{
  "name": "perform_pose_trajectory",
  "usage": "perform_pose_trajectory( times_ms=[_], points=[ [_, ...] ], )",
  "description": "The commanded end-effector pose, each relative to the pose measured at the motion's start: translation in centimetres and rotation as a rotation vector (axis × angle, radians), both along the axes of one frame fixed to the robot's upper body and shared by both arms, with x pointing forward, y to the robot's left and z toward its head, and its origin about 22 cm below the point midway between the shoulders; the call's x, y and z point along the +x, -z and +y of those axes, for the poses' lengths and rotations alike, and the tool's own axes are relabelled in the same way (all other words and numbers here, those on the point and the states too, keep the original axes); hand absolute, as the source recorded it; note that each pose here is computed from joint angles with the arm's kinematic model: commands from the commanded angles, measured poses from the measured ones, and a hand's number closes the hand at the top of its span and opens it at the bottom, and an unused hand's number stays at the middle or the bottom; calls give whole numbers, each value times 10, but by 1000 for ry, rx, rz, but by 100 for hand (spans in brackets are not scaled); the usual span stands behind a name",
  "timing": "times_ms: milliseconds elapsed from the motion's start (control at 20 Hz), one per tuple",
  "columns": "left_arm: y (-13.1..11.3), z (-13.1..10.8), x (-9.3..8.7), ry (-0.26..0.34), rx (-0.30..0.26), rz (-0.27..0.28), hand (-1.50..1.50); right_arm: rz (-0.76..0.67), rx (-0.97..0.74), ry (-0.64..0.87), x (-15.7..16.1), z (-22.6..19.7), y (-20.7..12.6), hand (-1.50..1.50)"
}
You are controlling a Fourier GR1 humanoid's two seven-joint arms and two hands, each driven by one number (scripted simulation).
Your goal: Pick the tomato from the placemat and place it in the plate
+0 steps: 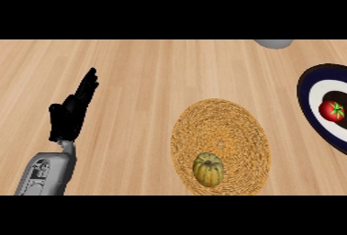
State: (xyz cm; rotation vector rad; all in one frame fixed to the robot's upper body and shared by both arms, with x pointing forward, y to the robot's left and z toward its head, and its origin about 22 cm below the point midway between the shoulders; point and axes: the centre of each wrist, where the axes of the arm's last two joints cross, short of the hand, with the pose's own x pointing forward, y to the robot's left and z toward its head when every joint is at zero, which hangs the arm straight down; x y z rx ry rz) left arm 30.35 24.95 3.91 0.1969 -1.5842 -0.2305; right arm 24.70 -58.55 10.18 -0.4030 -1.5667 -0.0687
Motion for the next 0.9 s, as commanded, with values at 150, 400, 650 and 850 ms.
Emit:
perform_pose_trajectory(
  times_ms=[150,400,650,850],
  points=[
    [-2,1,2,-2,-23,4,0,-6,27,4,-52,-30,-6,-150],
    [-4,0,0,-12,-16,2,0,12,21,5,-70,-37,-3,-150],
    [-3,-15,-2,13,-7,-12,0,-15,44,15,-69,-35,0,-150],
    [-9,2,3,4,-3,-8,0,1,41,26,-75,-36,5,-150]
  ],
)
